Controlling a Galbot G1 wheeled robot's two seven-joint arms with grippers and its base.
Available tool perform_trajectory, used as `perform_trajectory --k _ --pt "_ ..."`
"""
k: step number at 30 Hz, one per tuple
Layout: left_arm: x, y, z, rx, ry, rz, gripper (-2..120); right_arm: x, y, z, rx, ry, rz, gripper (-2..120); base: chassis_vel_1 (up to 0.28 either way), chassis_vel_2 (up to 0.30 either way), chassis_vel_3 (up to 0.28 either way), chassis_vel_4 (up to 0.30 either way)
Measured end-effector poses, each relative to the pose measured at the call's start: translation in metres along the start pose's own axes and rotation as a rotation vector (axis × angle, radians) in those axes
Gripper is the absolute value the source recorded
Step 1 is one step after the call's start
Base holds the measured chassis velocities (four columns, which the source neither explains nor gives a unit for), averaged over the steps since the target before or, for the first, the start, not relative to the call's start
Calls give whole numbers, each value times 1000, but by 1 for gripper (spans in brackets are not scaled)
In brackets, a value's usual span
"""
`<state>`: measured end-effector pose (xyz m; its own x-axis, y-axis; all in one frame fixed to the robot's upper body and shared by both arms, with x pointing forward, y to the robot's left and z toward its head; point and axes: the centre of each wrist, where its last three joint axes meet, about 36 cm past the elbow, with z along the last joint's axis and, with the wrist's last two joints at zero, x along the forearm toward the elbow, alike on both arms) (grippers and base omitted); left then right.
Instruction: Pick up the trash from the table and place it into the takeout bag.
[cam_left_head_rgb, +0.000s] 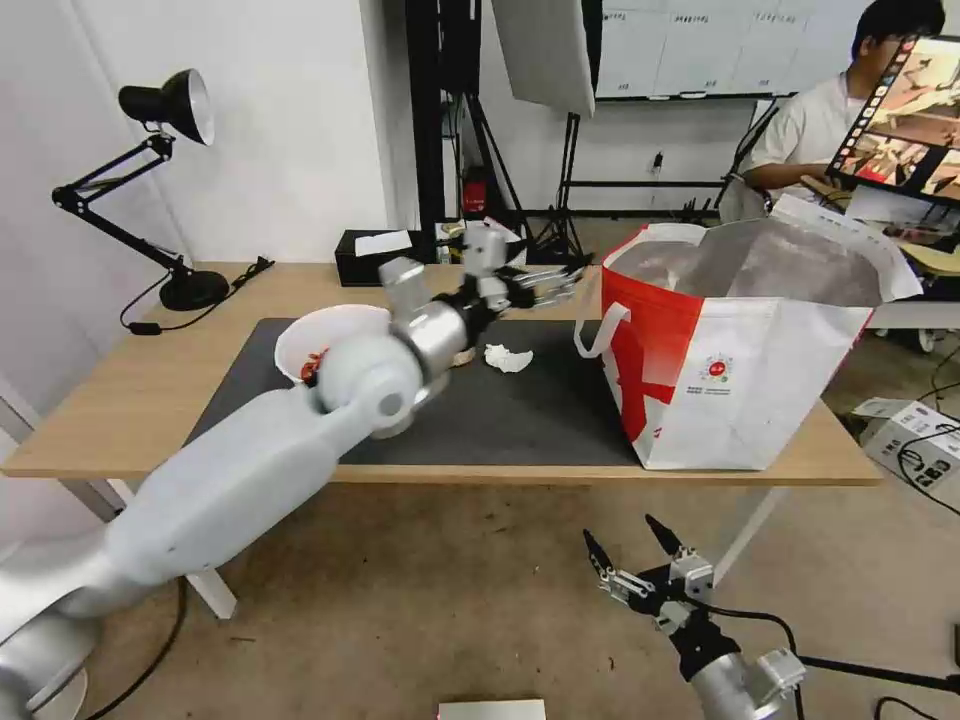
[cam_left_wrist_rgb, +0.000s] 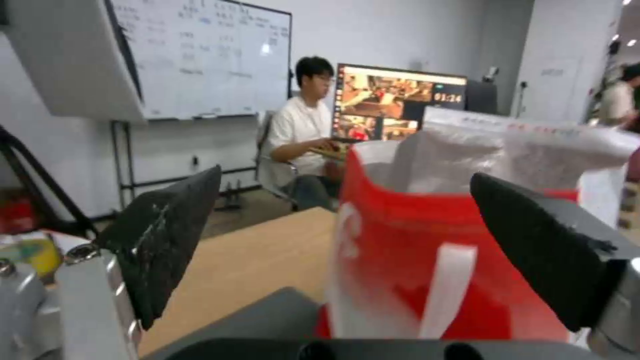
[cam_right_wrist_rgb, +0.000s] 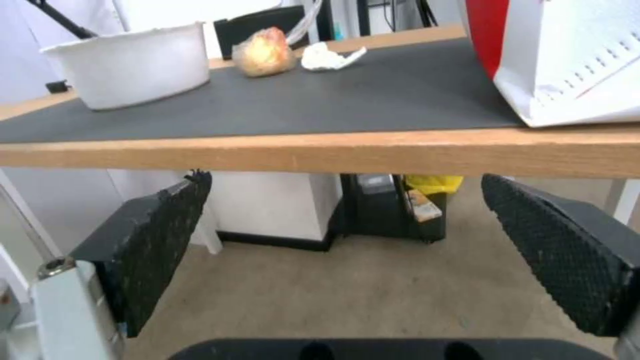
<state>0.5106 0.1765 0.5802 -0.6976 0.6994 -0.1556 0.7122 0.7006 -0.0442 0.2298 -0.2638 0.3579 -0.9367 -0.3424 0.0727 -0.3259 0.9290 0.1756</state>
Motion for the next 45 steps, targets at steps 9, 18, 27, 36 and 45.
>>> perform_trajectory --k 9,18,27,36,45 --pt "73 18 29 -85 38 -89 100 -2 5 0 -11 -25 -15 100 0 0 0 0" --pt "145 18 61 -119 43 -197 100 -2 12 2 -46 -45 -14 100 0 0 0 0" --pt "193 9 85 -117 15 -322 100 0 15 -8 -46 -84 20 100 0 0 0 0" --pt "251 -16 113 -107 60 -513 100 0 11 -6 13 -90 79 100 0 0 0 0" --pt "285 -25 141 -206 165 -544 100 1 7 -4 81 -141 153 100 0 0 0 0"
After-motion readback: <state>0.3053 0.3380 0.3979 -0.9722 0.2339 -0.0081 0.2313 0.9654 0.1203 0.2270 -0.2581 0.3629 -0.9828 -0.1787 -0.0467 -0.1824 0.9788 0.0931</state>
